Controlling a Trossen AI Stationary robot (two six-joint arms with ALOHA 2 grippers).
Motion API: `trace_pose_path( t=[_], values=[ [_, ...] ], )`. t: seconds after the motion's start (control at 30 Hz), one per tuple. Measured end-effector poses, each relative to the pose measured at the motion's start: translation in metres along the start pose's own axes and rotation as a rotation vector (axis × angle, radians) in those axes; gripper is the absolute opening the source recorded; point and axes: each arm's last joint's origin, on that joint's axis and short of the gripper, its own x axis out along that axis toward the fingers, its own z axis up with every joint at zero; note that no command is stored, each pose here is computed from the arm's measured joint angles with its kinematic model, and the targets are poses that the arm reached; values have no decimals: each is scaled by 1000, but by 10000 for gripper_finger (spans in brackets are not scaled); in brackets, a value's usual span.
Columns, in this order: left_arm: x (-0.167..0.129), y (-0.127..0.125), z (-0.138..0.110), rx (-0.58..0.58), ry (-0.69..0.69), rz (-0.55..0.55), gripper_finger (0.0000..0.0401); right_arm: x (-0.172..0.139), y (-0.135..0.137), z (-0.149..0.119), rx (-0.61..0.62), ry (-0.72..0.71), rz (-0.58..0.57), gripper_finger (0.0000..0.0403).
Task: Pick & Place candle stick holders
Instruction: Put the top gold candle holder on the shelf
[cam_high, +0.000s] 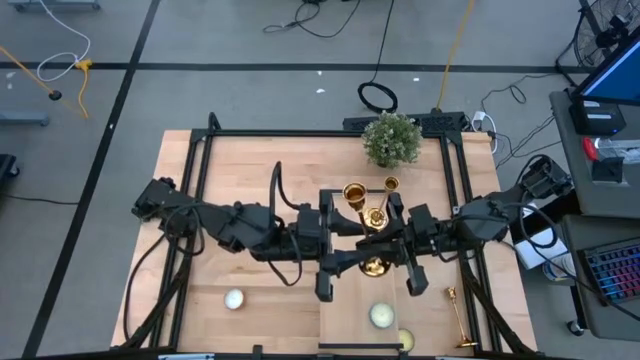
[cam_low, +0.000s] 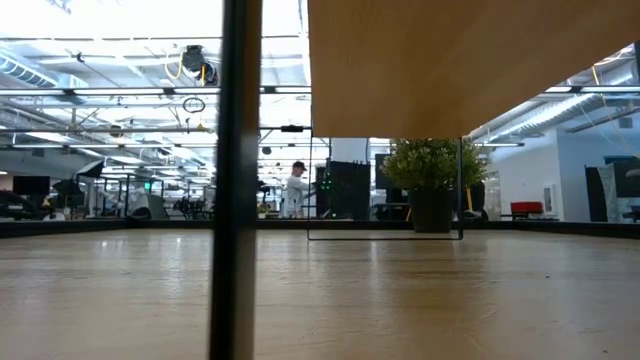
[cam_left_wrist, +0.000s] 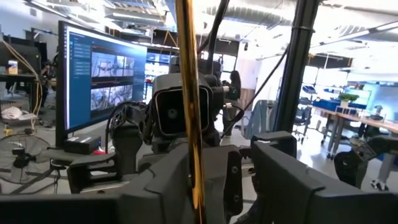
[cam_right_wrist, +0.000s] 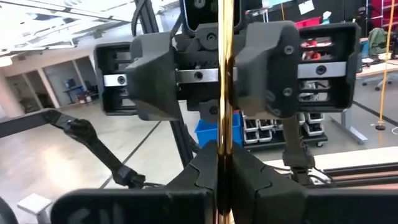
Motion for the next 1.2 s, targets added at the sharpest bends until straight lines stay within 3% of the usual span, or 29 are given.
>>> trace_pose_path(
  t=[0.4,0.67,1.0,1.07,1.2],
  values=[
    [0,1,-2,-5,24,-17,19,0,1,-1,-2,8,28,10],
    [1,5,-6,-78,75,-6,16,0,1,0,-45,-3,24,38],
    [-8,-3,-8,-110,142,15,15,0,1,-2,-56,17,23,154],
    [-10,-4,-7,-112,148,35,15,0,0,-1,-67,1,-13,179],
    [-16,-3,-6,-109,164,177,15,-3,-3,0,-93,-7,-148,219]
  ],
)
